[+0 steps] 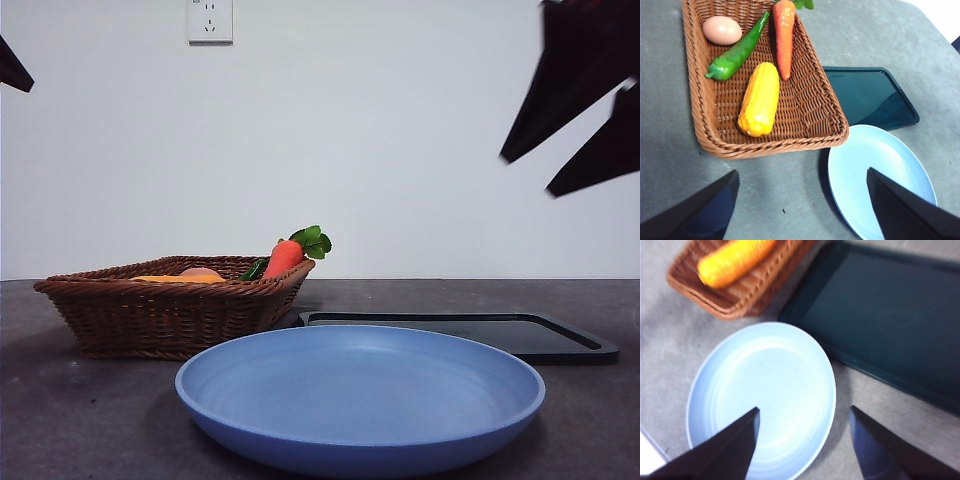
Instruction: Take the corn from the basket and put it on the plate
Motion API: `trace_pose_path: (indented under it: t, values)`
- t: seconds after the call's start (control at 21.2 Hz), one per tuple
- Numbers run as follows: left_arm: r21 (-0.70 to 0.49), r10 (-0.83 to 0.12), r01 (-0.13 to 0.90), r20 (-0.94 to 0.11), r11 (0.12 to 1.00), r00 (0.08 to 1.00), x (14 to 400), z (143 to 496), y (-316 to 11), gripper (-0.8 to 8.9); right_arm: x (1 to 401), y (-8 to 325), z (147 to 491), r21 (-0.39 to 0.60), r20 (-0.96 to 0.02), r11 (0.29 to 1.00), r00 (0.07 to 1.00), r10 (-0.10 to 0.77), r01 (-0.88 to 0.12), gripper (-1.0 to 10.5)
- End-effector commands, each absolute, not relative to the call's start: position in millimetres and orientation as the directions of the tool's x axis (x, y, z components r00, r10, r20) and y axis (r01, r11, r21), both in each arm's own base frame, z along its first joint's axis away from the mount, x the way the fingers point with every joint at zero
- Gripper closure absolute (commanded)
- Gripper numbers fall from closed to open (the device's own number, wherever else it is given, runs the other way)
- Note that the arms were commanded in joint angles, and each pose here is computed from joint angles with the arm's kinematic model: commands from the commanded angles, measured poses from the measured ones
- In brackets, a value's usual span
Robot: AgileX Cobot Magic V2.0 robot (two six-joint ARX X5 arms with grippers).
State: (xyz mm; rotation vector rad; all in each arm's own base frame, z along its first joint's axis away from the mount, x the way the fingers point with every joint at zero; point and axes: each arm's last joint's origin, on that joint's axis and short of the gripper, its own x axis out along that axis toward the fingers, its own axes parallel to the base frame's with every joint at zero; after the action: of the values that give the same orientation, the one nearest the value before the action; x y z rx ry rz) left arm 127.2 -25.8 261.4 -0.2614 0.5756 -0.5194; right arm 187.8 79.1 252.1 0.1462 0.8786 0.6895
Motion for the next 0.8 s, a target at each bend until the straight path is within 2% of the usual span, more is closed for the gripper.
trace_pose_path:
  t: [0.05,0.38,0.61,0.8]
  values:
    - [-0.364,-0.539,0.408,-0.430,0.838,0.724,128.4,267.4,-26.3,3.98,204.4,88.2,240.9,0.410,-0.703,0.780,0.381,0.601,-0.473,6.5]
    - [-0.363,-0.539,0.408,-0.430,0.838,0.724,128.4,267.5,-26.3,3.98,232.9,104.1,186.5,0.417,-0.815,0.794,0.205,0.542,-0.442,6.5]
    - [-0.363,-0.539,0.408,-0.430,0.838,0.724,128.4,267.5,-26.3,3.98,240.5,107.1,169.5,0.422,-0.832,0.801,0.169,0.528,-0.425,6.7]
    - [-0.363,-0.539,0.408,-0.429,0.838,0.725,128.4,267.5,-26.3,3.98,241.3,109.9,166.1,0.424,-0.833,0.797,0.160,0.530,-0.430,7.6]
